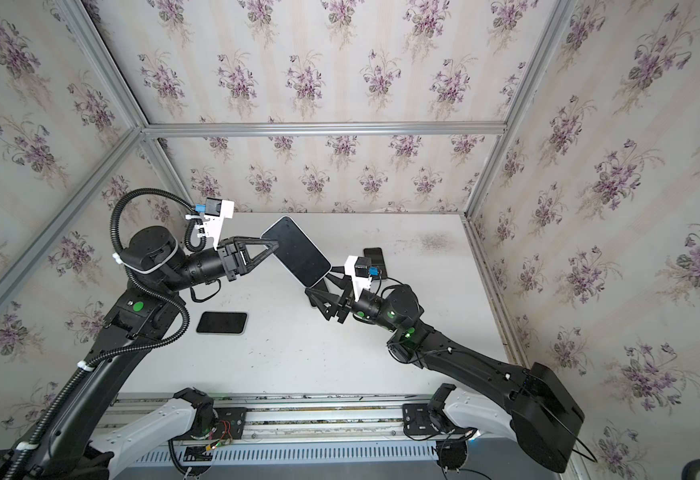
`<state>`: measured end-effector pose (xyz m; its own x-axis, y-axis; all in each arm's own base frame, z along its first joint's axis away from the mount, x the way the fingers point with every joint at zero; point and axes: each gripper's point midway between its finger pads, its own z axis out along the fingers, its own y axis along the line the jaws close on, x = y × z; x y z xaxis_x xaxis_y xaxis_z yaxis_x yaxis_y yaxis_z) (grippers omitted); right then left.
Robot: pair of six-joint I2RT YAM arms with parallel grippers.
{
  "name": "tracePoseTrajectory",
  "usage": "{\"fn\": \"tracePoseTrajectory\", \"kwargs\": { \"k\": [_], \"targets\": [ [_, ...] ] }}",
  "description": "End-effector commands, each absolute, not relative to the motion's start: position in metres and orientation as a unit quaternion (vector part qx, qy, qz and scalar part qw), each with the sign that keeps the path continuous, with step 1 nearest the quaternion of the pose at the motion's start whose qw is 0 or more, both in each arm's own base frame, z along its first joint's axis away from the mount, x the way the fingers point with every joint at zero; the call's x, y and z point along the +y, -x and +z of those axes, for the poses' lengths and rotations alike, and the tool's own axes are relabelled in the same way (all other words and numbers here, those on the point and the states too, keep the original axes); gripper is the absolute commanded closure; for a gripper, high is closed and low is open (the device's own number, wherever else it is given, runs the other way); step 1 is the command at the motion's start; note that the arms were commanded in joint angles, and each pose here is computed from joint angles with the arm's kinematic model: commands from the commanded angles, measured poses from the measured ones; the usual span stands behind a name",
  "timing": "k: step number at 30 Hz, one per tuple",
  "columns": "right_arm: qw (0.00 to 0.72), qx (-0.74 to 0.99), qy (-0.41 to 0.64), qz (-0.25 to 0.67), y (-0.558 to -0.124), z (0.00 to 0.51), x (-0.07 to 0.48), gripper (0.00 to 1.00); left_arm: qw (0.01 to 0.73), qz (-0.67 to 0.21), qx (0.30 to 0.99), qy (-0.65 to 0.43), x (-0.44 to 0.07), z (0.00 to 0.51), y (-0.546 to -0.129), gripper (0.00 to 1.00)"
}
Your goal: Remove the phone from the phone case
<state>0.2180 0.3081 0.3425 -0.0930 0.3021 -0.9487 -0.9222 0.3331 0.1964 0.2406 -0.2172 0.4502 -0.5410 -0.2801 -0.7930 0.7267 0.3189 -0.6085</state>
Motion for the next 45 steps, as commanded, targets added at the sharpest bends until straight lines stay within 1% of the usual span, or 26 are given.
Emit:
{"fn": "tracePoseTrajectory", "kwargs": {
  "k": [1,7,10,14,17,26,45],
  "targets": [
    [0.632,0.550,0.272,0.473,-0.230,0.344,0.305,0.29,0.465,-0.576,0.649,-0.176,-0.219,0.468,-0.235,1.00],
    [0.644,0.561,0.265,0.448,-0.240,0.343,0.304,0.29,0.452,-0.586,0.649,-0.175,-0.224,0.468,-0.231,1.00],
    [0.644,0.543,0.278,0.461,-0.230,0.348,0.304,0.28,0.458,-0.581,0.652,-0.165,-0.222,0.466,-0.234,1.00],
    [0.633,0.524,0.295,0.487,-0.211,0.342,0.300,0.19,0.459,-0.579,0.657,-0.149,-0.221,0.463,-0.240,1.00],
    [0.630,0.502,0.293,0.515,-0.197,0.347,0.295,0.17,0.453,-0.581,0.663,-0.133,-0.221,0.460,-0.247,1.00],
    [0.650,0.493,0.266,0.513,-0.199,0.358,0.285,0.21,0.426,-0.600,0.672,-0.081,-0.220,0.445,-0.255,1.00],
    [0.666,0.531,0.243,0.465,-0.222,0.344,0.283,0.27,0.402,-0.637,0.654,-0.065,-0.223,0.448,-0.246,1.00]
  ]
}}
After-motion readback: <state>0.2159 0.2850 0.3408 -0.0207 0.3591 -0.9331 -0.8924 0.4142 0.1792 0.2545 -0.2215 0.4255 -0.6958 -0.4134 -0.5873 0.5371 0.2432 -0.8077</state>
